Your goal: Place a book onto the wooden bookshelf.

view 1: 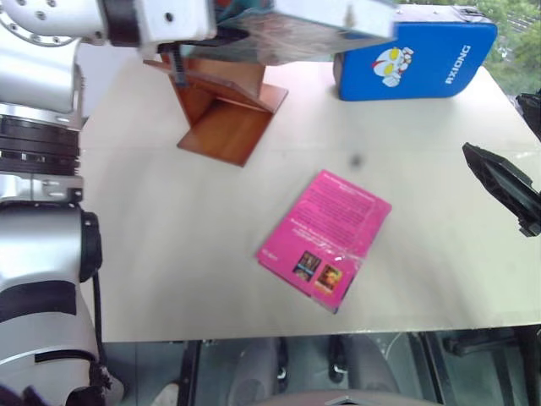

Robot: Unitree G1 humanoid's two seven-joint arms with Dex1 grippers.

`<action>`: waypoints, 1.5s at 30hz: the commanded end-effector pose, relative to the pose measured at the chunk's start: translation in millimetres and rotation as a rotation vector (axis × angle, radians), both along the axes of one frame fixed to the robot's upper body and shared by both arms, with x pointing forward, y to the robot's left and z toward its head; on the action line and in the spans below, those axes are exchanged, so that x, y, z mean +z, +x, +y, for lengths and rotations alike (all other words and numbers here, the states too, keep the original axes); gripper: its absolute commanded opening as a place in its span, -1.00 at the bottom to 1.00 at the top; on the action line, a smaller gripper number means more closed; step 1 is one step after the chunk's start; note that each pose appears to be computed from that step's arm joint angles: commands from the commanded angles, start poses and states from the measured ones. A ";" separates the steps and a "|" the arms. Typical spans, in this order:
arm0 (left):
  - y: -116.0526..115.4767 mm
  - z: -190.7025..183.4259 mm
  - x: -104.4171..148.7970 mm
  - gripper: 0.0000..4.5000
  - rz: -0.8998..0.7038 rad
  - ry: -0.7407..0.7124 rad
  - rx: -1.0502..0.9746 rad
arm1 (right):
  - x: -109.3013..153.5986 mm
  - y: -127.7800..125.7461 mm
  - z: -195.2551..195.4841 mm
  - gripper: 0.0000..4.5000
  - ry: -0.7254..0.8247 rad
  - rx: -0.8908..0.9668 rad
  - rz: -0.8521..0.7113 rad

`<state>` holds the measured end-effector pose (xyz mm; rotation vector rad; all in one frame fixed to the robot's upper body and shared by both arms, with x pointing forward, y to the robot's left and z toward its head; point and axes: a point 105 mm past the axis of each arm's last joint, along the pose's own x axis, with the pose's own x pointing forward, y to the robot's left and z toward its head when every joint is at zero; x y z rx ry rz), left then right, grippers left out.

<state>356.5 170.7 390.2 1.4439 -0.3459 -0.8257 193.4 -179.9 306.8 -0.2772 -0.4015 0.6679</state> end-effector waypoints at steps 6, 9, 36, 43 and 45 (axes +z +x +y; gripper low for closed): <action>19.1 53.4 3.0 -0.98 -0.102 0.243 0.255 | 5.1 -8.7 -11.2 0.78 -0.045 -0.019 -0.034; 31.7 60.6 -9.8 -0.98 -0.081 0.261 0.298 | 2.0 -10.6 -8.7 0.78 -0.068 -0.005 -0.021; 33.4 47.3 -24.3 0.86 0.047 -0.097 0.108 | -0.3 -4.9 18.9 0.78 -0.103 0.150 0.047; -30.9 14.4 -49.6 0.86 0.546 -0.691 -0.237 | -25.6 4.4 3.1 0.78 -0.110 0.140 0.165; -43.1 -5.5 -68.6 0.86 0.621 -0.798 -0.248 | -38.4 7.4 -8.2 0.78 -0.099 0.109 0.219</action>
